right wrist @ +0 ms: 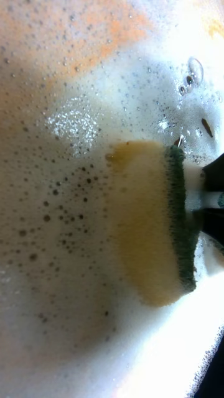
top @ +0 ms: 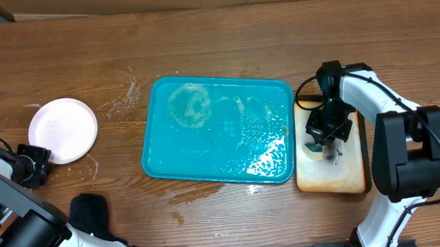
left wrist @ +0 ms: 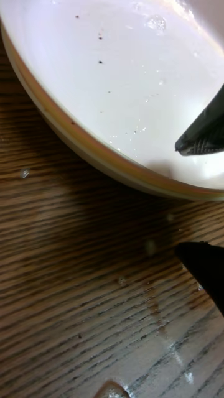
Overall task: Clean dirty plates on tray and stack at the side
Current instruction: 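Release the white plate on the stack and raise the left gripper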
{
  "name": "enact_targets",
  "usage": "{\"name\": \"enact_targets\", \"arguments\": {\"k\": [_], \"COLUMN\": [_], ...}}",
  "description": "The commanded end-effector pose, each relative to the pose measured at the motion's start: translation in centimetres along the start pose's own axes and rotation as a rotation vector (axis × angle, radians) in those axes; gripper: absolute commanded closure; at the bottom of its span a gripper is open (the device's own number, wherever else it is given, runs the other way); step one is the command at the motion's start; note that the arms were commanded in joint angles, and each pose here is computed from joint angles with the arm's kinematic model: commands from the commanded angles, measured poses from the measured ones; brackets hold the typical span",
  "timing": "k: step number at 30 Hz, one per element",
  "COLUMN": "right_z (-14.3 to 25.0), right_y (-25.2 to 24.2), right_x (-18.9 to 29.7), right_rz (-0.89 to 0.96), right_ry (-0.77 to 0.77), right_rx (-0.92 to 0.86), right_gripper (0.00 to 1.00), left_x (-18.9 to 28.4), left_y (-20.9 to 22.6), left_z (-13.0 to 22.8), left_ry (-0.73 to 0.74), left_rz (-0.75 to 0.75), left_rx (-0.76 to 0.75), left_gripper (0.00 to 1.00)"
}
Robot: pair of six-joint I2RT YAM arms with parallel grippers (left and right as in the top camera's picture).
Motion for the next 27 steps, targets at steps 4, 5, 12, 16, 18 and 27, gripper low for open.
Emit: {"name": "enact_targets", "arguments": {"k": [4, 5, 12, 16, 18, 27], "right_z": [0.4, 0.4, 0.3, 0.1, 0.0, -1.0], "right_y": [0.0, 0.0, 0.0, 0.0, 0.0, -0.3], "right_x": [-1.0, -1.0, -1.0, -1.0, -1.0, -0.9], "right_rz": [0.006, 0.007, 0.005, 0.002, 0.006, 0.07], "right_ry": [0.042, 0.042, 0.04, 0.025, 0.014, -0.068], "right_rx": [0.003, 0.003, 0.007, 0.008, 0.009, 0.013], "right_gripper": [0.96, 0.96, 0.96, 0.96, 0.96, 0.96], "left_x": [0.4, 0.8, 6.6, 11.8, 14.2, 22.4], "left_y": [-0.9, -1.4, -6.0, -8.5, -9.4, -10.9], "left_z": [-0.2, -0.2, 0.2, 1.4, 2.4, 10.1], "left_ry": [0.0, 0.001, -0.059, -0.136, -0.177, -0.305], "left_rz": [0.006, 0.02, 0.101, 0.159, 0.175, 0.241], "left_rx": [-0.039, -0.063, -0.164, -0.228, -0.258, -0.457], "left_gripper": [0.41, 0.36, 0.15, 0.17, 0.18, 0.13]}}
Point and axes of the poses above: each gripper's point midway between its finger pads, its own x axis back along the fingers, its own y axis along the line the jaws close on, z = x × y, the point moved 10 cm from there along x, back along the fingers, and after that the axes turned 12 degrees about x, right-handed, at the moved point
